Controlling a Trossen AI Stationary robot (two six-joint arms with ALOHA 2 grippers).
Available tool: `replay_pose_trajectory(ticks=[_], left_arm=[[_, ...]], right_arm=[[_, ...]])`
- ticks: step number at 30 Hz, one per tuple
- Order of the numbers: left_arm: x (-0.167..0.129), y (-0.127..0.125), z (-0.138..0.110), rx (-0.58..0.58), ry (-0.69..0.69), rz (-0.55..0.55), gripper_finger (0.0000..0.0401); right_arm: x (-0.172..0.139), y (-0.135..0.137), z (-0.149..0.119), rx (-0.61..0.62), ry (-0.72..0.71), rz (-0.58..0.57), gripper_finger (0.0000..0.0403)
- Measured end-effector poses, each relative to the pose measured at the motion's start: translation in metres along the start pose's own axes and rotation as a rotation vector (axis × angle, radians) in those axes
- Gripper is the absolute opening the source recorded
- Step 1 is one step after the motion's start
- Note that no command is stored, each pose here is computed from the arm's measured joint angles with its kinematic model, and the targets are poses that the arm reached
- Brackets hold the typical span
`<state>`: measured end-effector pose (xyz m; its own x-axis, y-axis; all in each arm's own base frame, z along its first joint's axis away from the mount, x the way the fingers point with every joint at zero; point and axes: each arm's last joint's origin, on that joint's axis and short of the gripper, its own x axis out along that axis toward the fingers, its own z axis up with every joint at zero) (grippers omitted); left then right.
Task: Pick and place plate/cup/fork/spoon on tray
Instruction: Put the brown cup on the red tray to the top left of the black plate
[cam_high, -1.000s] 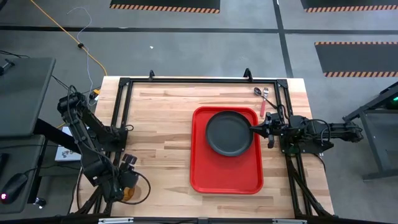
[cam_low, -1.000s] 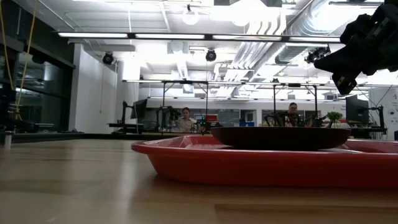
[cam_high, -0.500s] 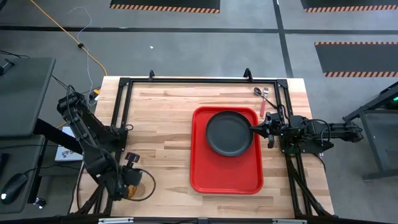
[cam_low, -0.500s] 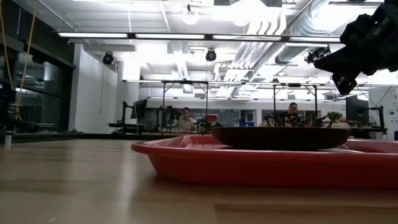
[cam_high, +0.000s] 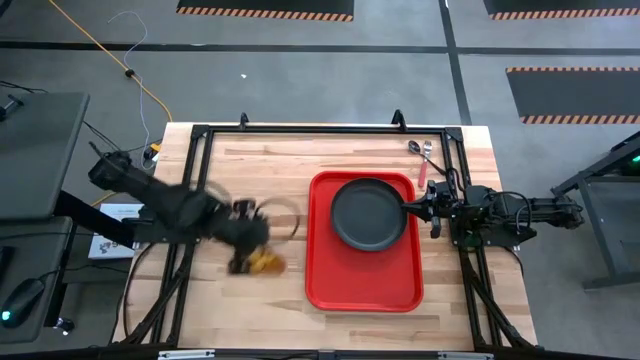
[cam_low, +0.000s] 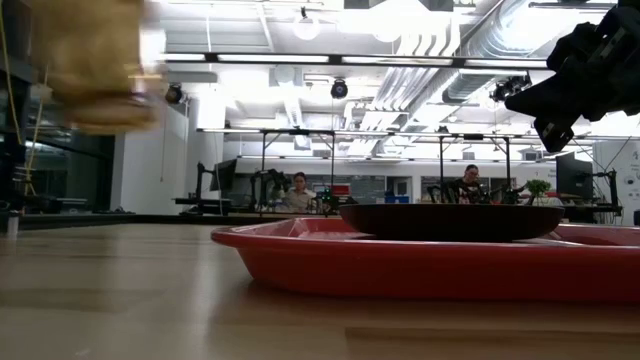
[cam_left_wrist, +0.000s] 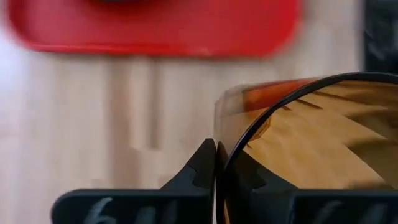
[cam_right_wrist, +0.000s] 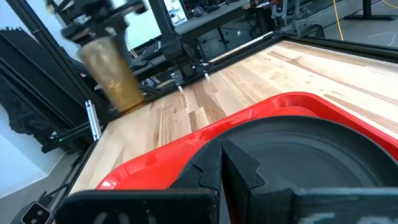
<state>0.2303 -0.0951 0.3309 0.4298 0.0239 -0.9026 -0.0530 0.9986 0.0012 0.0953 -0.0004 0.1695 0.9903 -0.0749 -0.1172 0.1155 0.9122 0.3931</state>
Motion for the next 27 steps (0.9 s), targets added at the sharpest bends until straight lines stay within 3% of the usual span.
replay_pose_trajectory(ticks=[6, 16, 21, 27], left_arm=[[0.023, 0.07, 0.036, -0.259, -0.011, 0.179, 0.0002], [0.078, 0.168, 0.093, -0.547, -0.013, 0.26, 0.0001], [0.099, 0.198, 0.115, -0.609, 0.007, 0.265, 0.0001], [0.115, 0.214, 0.129, -0.636, 0.036, 0.256, 0.0001]], right_arm=[[0.0, 0.0, 0.0, 0.0, 0.0, 0.0, 0.0], [0.0, 0.0, 0.0, 0.0, 0.0, 0.0, 0.0], [0.0, 0.0, 0.0, 0.0, 0.0, 0.0, 0.0], [0.0, 0.0, 0.0, 0.0, 0.0, 0.0, 0.0]])
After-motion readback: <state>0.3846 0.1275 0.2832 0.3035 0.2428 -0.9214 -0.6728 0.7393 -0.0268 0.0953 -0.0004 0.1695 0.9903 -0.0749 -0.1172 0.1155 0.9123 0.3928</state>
